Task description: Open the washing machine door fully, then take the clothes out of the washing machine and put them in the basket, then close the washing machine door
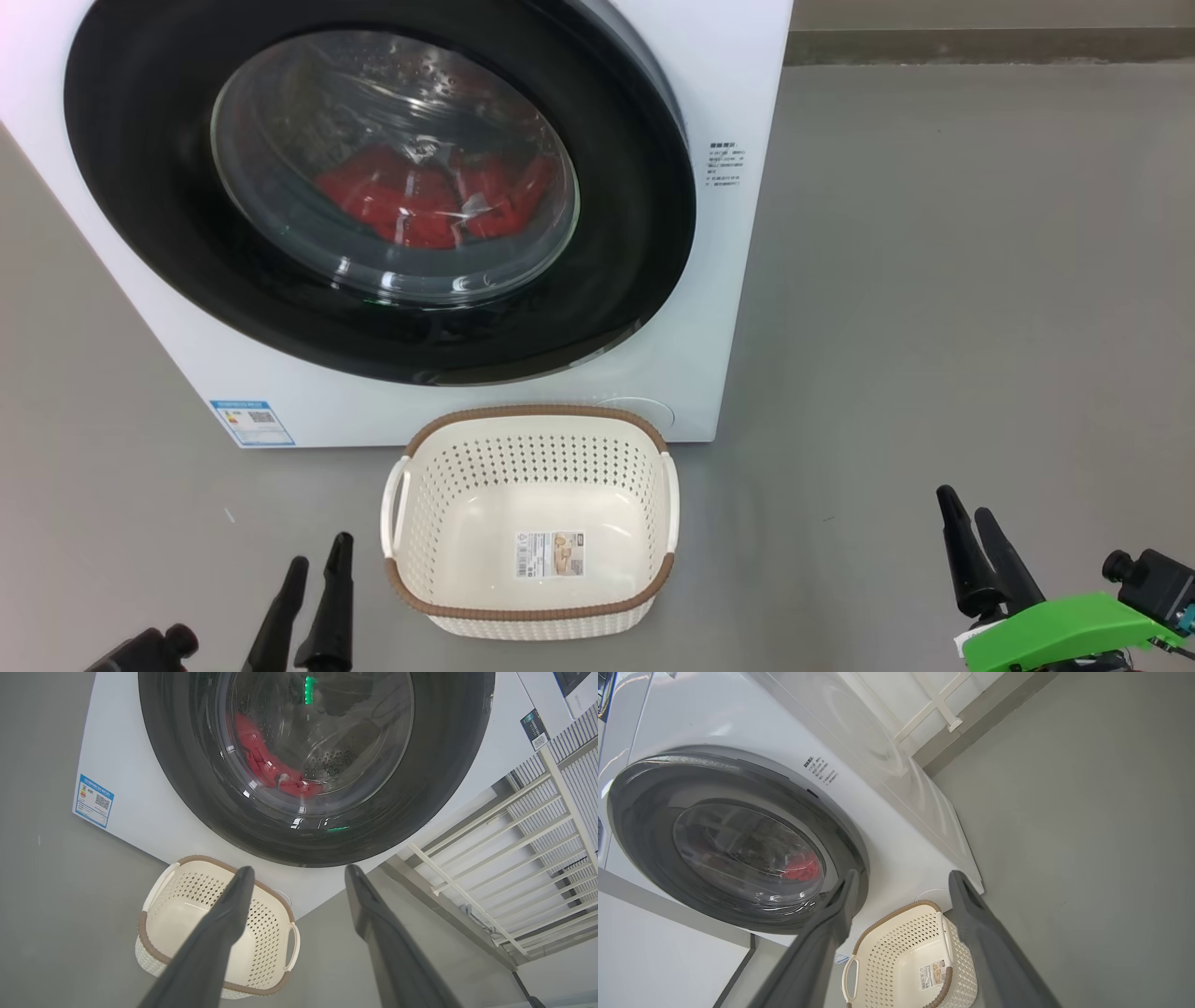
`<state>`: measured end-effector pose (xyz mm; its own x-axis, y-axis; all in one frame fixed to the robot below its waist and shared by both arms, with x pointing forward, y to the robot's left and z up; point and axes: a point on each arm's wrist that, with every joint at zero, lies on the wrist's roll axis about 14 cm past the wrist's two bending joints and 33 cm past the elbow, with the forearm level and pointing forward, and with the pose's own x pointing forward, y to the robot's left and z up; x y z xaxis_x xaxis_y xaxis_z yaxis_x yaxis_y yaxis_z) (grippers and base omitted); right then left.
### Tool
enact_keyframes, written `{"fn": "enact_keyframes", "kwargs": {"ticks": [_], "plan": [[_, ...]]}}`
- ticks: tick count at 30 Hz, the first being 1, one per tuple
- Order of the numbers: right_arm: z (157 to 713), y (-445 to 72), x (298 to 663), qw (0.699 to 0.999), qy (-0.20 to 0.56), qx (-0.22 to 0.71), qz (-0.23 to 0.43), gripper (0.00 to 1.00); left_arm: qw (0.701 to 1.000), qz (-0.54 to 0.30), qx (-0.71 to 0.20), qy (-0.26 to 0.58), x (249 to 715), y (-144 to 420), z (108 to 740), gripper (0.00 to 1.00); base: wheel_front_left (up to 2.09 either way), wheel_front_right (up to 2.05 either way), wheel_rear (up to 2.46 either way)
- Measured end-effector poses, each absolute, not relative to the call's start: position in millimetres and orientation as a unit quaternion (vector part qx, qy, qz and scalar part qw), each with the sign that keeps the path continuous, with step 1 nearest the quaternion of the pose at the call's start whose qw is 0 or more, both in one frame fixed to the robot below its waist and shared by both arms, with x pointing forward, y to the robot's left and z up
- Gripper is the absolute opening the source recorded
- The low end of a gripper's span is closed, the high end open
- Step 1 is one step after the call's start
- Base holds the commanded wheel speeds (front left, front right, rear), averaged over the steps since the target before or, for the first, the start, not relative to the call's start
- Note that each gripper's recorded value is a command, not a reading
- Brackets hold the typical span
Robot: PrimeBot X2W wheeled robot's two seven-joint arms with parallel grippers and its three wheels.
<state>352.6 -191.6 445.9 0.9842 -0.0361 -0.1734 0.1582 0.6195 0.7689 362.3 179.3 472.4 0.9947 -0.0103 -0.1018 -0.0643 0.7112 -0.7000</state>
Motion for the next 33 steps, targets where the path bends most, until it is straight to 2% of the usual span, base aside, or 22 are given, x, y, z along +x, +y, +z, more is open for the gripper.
{"fn": "enact_keyframes", "kwargs": {"ticks": [33], "plan": [[456, -196, 348, 0.959, 0.044, 0.277, -0.039, 1.00, 0.981, -0.018, -0.192, 0.012, 361, 173, 487, 1.00, 0.00, 0.00, 0.00]]}}
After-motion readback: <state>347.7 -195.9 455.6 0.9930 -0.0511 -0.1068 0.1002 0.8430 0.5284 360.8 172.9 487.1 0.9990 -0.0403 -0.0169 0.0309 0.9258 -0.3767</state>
